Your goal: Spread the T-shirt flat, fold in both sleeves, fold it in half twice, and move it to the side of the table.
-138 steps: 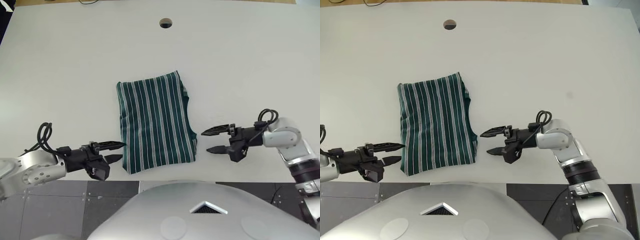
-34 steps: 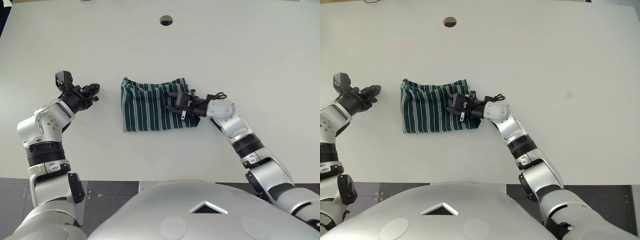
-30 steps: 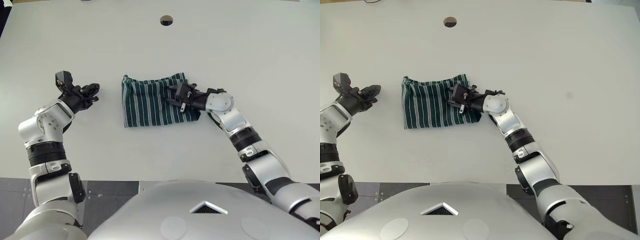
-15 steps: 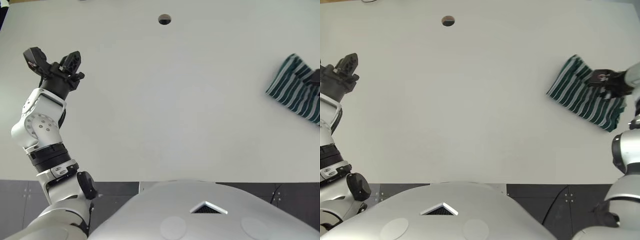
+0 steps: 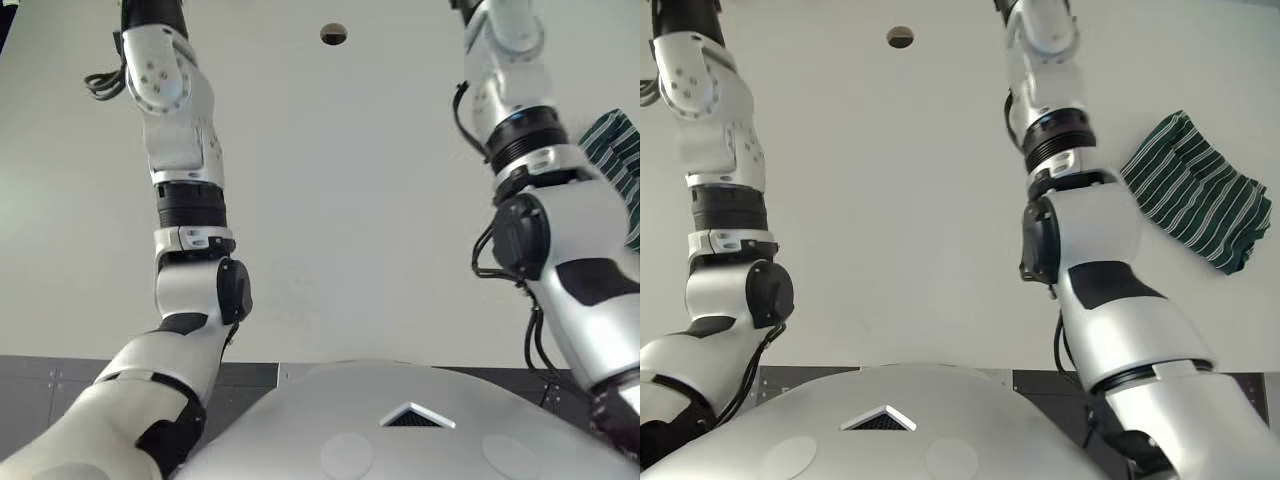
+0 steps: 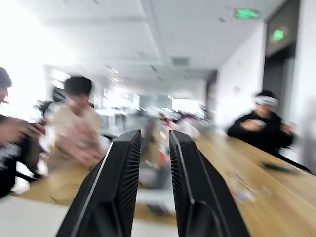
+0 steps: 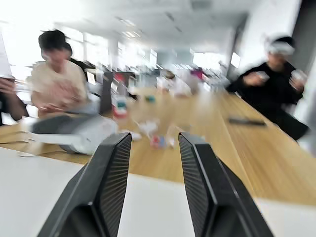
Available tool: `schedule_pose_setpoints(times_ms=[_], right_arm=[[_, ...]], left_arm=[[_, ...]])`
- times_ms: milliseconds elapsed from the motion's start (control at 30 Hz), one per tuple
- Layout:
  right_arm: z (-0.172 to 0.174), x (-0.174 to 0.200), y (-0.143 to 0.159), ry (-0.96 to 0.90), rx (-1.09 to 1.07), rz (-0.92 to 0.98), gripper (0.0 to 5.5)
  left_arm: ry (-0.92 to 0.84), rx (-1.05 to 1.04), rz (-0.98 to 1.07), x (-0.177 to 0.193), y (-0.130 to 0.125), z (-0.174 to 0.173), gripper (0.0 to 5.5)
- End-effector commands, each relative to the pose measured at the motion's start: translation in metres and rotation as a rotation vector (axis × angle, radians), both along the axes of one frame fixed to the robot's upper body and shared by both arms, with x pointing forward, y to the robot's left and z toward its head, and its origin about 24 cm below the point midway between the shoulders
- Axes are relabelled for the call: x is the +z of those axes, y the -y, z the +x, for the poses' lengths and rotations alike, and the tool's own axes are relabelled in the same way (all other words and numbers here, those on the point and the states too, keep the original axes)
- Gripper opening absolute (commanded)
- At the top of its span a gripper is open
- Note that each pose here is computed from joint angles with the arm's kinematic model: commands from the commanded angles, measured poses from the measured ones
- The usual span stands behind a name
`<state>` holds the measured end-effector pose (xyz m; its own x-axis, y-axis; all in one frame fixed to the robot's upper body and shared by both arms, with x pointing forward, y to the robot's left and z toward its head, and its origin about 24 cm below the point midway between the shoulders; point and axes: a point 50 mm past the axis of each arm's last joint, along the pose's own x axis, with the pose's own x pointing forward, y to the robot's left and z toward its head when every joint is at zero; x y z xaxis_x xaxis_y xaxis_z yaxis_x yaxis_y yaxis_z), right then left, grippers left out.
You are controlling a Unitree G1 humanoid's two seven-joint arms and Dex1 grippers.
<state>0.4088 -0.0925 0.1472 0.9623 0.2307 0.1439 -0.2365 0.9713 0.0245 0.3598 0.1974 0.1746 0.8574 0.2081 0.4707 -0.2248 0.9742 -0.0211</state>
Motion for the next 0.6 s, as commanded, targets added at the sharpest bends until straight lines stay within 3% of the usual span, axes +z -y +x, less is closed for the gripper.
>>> schedule_pose_setpoints(times_ms=[33,200,400,600], right_arm=[[-0.014,0.0,-0.012,0.098,0.222,0.096,1.76],[-0.036,-0.008,-0.008,0.277,0.251,0.106,1.76],[-0.045,-0.024,-0.005,0.277,0.233,0.062,1.76],[-0.055,-0.032,0.001,0.435,0.109,-0.144,1.76]], left_arm=[[0.08,-0.034,0.028,0.001,0.008,-0.004,1.04],[0.117,-0.05,0.055,-0.006,0.012,-0.01,1.04],[0.141,-0.088,0.089,-0.01,0.024,-0.015,1.04],[0.109,-0.095,0.086,-0.021,0.024,-0.016,1.04]])
